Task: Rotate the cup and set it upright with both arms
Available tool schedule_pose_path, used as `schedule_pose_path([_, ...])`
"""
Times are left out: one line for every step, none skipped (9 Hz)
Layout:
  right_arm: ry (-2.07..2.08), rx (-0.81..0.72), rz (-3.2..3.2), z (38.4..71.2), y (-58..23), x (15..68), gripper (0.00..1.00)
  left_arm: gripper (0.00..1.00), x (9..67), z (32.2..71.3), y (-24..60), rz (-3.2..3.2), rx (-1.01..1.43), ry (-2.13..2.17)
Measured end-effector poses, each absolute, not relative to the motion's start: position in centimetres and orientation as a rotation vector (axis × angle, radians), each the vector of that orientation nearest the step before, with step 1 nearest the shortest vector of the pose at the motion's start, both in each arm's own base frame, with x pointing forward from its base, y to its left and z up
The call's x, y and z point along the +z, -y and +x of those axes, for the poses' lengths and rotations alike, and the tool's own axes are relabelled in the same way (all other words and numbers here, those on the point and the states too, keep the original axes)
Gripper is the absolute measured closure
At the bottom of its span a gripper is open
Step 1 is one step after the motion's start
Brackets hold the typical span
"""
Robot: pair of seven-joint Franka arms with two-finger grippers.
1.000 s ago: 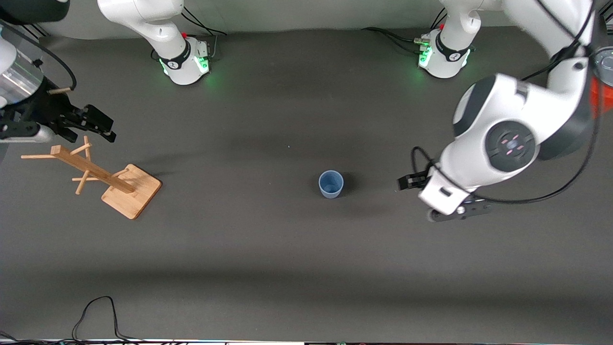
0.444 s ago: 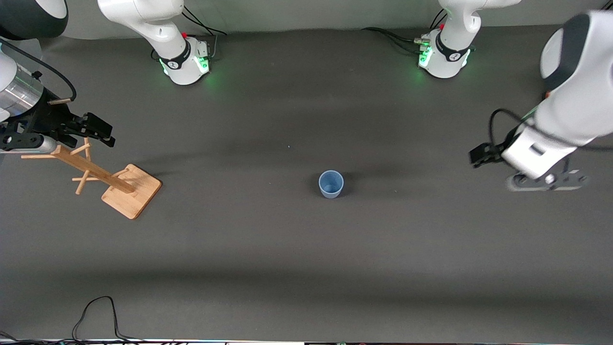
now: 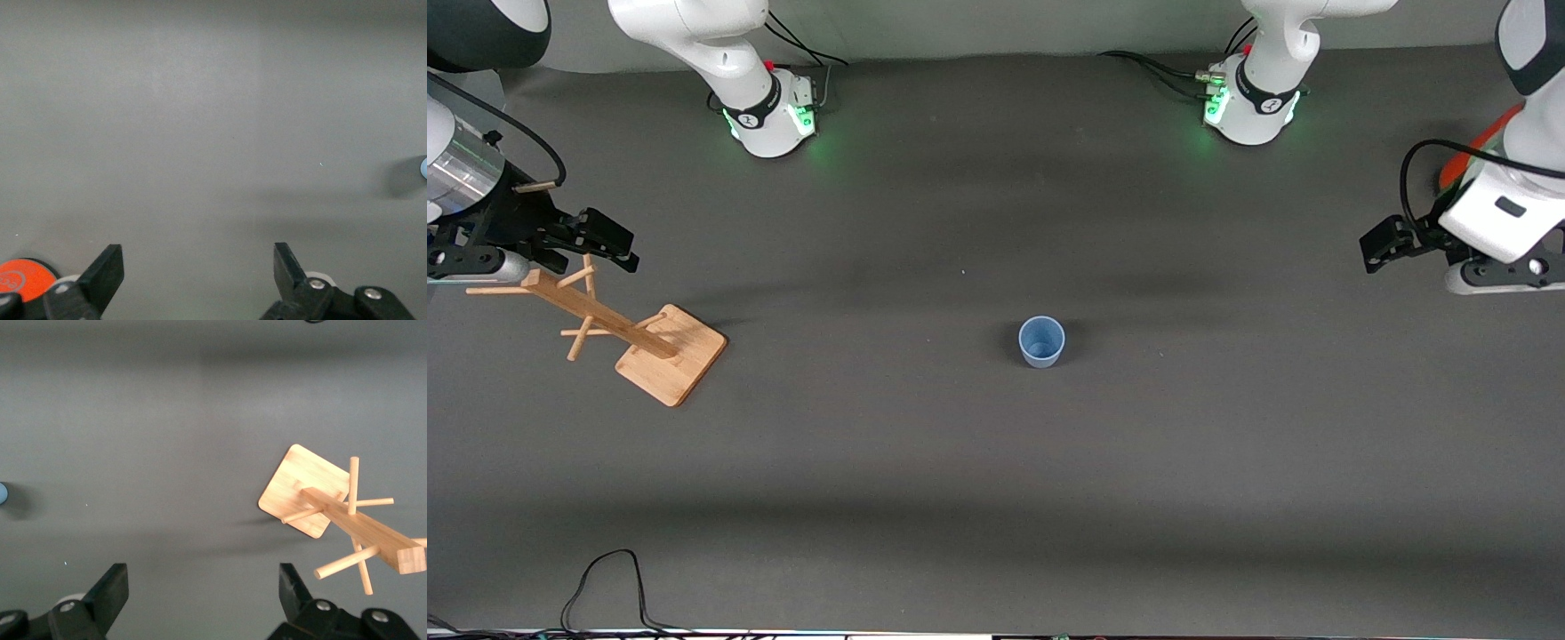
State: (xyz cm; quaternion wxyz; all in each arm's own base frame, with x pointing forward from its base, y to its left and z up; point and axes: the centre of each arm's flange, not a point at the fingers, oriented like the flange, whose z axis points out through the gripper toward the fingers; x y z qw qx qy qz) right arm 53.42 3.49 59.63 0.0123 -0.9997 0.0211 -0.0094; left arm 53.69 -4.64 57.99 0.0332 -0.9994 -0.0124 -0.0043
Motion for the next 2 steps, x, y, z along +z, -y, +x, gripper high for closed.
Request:
schedule_pose_path([-0.065,0.01,-3.119,53.37,-3.51,59.18,0.0,0.0,57.93,53.43,4.37,-3.083,-0.014,0.048])
schedule_pose_path([-0.064,0.021,-3.119,53.59,-3.57,59.01,0.0,0.0,57.88,53.5,4.04,-3.093,-0.014,0.059])
